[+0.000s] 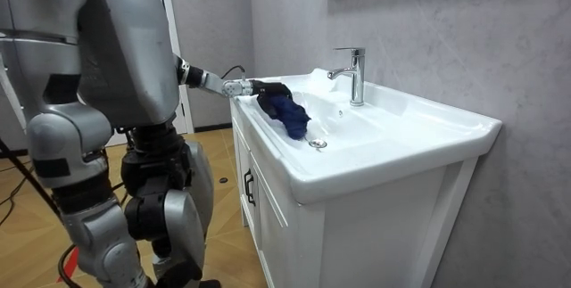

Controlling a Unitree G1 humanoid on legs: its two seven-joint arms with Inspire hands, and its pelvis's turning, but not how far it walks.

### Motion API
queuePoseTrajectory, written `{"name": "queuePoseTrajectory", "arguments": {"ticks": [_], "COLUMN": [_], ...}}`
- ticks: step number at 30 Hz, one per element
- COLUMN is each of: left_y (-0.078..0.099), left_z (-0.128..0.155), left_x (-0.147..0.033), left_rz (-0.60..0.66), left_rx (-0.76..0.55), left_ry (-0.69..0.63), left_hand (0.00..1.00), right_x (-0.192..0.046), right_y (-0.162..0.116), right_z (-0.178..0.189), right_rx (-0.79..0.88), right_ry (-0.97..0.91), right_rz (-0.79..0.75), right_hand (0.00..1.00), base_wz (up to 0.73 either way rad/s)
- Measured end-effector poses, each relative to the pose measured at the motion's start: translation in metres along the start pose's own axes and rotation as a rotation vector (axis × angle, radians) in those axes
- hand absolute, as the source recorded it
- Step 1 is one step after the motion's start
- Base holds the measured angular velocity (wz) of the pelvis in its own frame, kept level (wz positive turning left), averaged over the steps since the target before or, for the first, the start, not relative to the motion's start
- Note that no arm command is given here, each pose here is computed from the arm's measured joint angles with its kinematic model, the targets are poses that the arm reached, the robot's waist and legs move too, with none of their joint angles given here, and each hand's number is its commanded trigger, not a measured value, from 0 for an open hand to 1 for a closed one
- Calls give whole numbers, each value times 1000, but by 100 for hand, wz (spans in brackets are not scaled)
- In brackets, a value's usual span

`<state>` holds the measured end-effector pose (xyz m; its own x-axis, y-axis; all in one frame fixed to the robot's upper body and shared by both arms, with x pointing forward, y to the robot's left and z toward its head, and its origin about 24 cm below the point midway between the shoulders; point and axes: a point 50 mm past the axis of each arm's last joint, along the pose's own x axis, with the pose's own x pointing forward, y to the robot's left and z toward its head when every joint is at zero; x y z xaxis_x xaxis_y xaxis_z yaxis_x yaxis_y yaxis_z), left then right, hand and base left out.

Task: Wipe basin

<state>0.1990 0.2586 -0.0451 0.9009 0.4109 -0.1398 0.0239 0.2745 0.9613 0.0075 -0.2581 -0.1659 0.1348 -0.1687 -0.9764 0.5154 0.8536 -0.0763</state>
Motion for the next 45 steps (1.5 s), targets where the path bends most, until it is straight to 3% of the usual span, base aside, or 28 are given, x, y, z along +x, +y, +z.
{"name": "queuePoseTrajectory", "arguments": {"ticks": [8, 21, 27, 45], "left_y": [3, 5, 6, 2], "left_z": [-7, -9, -12, -2], "left_x": [2, 4, 6, 12], "left_rz": [-12, -24, -52, -229], "left_rx": [162, 299, 376, 439], "left_ry": [-33, -42, -20, 45], "left_hand": [100, 100, 100, 100], "right_x": [-1, -3, -3, -4], "right_y": [-7, -14, -16, -23], "right_z": [-4, -9, -8, -8], "right_rx": [2, -35, -174, -305], "right_ry": [10, 38, 64, 141], "right_rz": [-6, -46, -80, -151], "right_hand": [0, 0, 0, 0], "base_wz": [-3, -3, -1, 0]}}
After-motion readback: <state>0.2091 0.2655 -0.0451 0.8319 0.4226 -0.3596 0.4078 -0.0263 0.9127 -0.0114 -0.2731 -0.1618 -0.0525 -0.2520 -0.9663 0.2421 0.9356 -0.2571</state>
